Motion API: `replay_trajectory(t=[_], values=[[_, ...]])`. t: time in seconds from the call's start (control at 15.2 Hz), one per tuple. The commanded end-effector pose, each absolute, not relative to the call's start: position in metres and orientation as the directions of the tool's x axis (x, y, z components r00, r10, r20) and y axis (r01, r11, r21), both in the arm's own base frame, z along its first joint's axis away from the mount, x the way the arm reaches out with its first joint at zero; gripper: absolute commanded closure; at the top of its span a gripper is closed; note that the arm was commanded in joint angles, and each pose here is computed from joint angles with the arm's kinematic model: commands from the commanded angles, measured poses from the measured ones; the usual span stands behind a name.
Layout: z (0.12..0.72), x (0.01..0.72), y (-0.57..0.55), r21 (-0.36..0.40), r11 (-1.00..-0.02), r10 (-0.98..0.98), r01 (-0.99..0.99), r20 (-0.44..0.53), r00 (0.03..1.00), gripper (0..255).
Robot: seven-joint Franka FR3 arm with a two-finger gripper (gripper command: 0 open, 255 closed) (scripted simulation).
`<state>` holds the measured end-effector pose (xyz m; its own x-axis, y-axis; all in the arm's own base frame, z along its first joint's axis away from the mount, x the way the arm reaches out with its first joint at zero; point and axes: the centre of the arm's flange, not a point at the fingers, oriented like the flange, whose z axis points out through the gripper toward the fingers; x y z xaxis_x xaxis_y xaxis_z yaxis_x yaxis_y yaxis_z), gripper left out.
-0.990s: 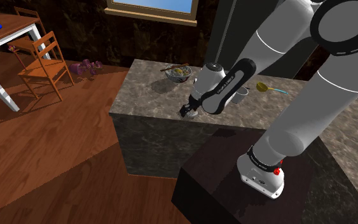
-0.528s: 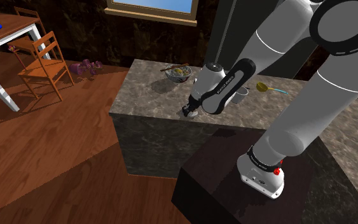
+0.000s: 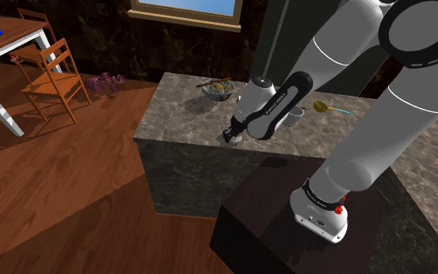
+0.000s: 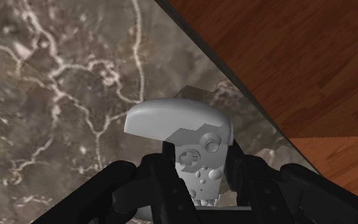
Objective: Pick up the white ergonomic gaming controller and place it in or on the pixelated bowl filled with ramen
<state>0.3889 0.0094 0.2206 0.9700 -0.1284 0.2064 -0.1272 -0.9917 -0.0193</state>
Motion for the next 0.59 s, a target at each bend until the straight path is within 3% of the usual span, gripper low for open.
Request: replay_trajectory(t=[0.0, 0.53], values=[[0.226, 0.389, 0.009, -0.019, -0.992, -0.129, -0.128, 0.206, 0.97, 255], [0.268, 0.389, 0.009, -0.019, -0.992, -0.129, -0.128, 0.206, 0.97, 255]])
